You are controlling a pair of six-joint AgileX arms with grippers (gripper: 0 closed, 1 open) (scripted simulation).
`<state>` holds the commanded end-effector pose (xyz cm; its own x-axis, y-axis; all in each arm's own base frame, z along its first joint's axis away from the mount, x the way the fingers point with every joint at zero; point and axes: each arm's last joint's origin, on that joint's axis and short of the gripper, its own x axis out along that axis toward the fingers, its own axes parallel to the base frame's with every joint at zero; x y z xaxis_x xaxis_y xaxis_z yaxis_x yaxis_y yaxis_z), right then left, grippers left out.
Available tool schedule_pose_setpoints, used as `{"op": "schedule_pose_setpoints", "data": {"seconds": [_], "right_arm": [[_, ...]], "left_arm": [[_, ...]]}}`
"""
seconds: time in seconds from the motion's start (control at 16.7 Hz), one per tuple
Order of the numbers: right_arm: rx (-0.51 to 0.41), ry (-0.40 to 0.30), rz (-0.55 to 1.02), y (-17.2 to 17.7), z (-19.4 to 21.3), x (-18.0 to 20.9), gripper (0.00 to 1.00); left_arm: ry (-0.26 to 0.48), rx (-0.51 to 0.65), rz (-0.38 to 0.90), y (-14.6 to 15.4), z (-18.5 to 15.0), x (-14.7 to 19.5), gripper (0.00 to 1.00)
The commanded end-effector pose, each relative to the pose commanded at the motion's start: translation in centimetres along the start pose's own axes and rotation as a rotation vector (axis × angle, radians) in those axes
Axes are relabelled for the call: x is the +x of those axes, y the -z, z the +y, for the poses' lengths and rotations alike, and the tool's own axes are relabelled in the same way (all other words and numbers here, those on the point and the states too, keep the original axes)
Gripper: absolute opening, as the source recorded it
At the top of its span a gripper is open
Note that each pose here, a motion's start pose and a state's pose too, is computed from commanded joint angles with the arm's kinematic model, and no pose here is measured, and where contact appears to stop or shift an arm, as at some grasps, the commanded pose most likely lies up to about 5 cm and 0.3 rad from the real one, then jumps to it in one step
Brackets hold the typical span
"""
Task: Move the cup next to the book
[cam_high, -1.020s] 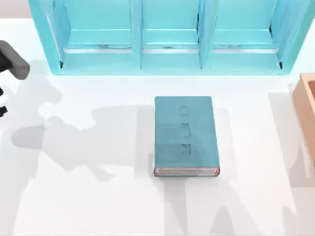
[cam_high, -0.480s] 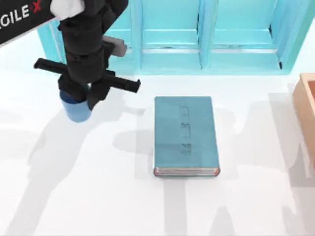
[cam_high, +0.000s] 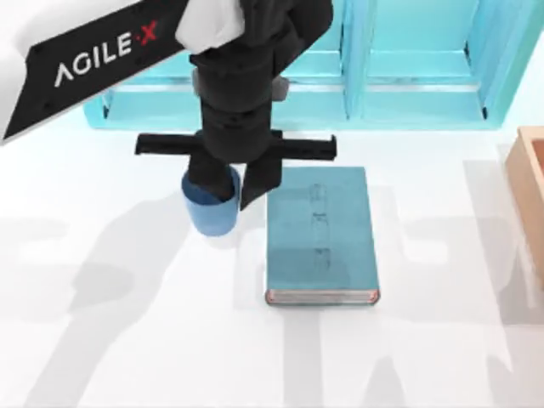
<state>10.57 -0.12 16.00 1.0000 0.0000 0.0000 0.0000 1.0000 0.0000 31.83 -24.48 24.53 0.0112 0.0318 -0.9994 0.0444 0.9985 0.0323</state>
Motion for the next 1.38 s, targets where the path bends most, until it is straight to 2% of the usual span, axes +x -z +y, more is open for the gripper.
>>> {"op": "schedule_pose_setpoints", "data": {"seconds": [0.6, 1.02, 1.32, 1.38], "right_arm": [[0.0, 0.0, 0.0, 0.0, 0.0, 0.0, 1.0], [0.0, 0.0, 0.0, 0.0, 0.0, 0.0, 1.0], [0.0, 0.0, 0.0, 0.0, 0.0, 0.0, 1.0], [0.0, 0.0, 0.0, 0.0, 0.0, 0.0, 1.0]], "left_arm": [[0.002, -0.024, 0.002, 0.4, -0.5, 0.2, 0.0], [0.004, -0.028, 0.0, 0.5, 0.1, 5.7, 0.0], [0.001, -0.025, 0.003, 0.6, 0.2, 6.2, 0.0], [0.001, -0.025, 0.003, 0.6, 0.2, 6.2, 0.08]]}}
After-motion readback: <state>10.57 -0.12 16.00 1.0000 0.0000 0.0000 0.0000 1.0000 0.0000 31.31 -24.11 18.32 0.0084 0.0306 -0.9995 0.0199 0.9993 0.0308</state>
